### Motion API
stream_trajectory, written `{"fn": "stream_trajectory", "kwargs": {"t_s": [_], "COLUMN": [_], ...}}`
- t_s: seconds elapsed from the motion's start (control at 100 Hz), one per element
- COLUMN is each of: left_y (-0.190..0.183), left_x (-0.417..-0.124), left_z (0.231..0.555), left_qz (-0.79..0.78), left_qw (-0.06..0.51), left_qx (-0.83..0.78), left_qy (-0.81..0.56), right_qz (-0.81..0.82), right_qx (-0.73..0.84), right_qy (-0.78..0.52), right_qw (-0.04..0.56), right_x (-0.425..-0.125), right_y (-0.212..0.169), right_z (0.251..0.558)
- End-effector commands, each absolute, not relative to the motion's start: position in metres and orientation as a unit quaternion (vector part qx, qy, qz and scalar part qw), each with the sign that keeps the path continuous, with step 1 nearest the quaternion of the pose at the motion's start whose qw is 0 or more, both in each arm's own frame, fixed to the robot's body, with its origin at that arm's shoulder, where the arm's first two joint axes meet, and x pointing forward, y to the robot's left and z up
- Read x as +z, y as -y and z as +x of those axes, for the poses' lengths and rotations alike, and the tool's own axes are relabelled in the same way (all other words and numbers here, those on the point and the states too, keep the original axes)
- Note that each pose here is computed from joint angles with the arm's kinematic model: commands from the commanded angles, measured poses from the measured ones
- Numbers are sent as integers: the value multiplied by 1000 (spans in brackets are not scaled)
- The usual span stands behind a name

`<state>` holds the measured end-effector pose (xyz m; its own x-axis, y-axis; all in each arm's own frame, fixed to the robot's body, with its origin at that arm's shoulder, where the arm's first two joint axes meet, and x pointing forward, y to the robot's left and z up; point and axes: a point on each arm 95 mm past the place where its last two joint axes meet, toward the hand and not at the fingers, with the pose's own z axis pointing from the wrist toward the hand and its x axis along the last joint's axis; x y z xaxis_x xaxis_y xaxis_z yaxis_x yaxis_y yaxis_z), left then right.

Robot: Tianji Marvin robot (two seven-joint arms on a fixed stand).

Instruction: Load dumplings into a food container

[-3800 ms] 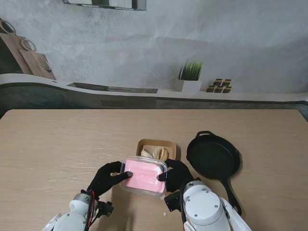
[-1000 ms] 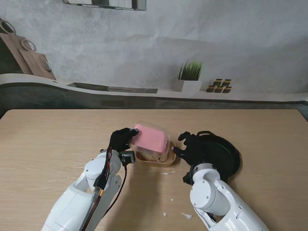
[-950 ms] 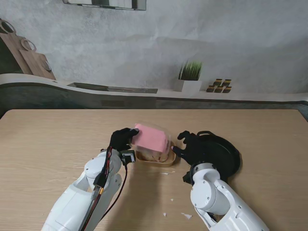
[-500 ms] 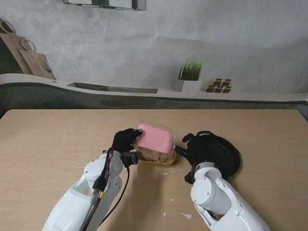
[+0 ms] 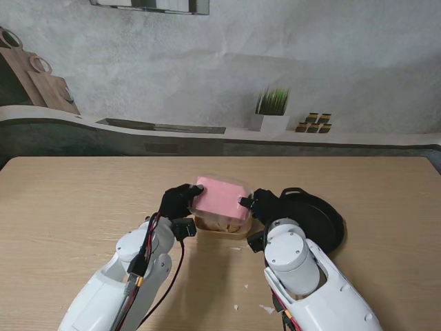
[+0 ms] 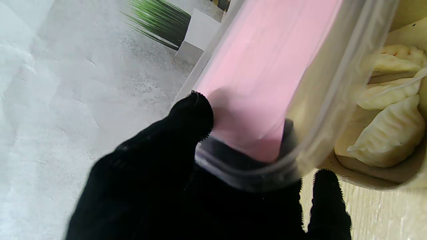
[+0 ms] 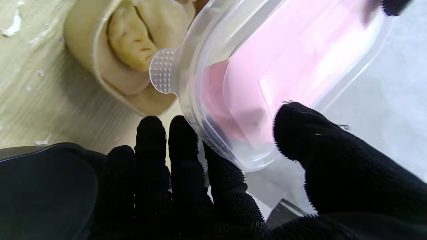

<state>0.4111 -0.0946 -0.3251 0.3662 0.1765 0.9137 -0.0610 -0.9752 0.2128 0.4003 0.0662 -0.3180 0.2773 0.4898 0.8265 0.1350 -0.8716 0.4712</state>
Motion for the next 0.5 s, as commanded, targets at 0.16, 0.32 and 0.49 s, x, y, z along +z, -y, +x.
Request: {"fn": "stream_trajectory", "kwargs": {"t_s": [0.16, 0.32, 0.49], "left_y": [94, 86, 80], "left_x": [-331, -334, -334], "left_z": [408, 407, 406], "left_qz": [824, 824, 822], "left_qw": [83, 54, 39], "left_qx": [560, 565, 568], "left_qy": [-31, 2, 21], "right_qz": [758, 776, 801], "right_qx": [579, 561, 543], "right_qy": [-231, -215, -188], "right_qw": [193, 191, 169], "right_x": [-308, -302, -297], "right_y": [-79, -81, -85], "right_z": [403, 404, 403]}}
